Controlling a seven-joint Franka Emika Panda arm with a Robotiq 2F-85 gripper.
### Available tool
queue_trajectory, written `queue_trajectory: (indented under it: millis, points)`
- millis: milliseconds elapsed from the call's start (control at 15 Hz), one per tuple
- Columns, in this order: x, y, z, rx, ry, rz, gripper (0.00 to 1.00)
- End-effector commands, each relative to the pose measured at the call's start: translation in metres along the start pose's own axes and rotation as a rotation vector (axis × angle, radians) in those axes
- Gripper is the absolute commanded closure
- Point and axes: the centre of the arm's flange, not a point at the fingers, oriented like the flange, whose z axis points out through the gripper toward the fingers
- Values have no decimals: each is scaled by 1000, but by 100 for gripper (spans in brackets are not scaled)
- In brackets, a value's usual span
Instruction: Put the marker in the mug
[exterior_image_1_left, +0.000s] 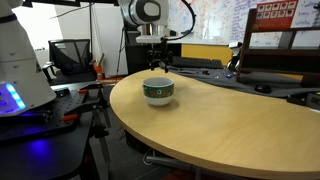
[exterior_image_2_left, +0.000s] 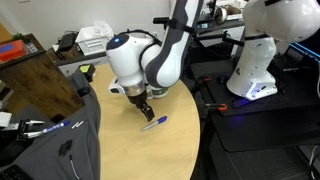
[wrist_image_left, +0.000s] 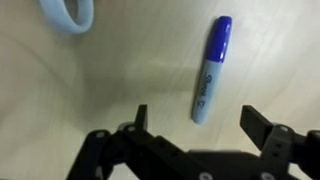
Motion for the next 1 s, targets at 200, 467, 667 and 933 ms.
queue_trajectory:
  millis: [200, 467, 667, 933]
  points:
    - [-33, -50, 54, -58, 137, 18, 0]
    - [-23, -60, 58, -47, 148, 133, 0]
    - [-12, -59, 60, -44, 134, 178, 34]
    - [-11, -44, 64, -47, 127, 217, 65]
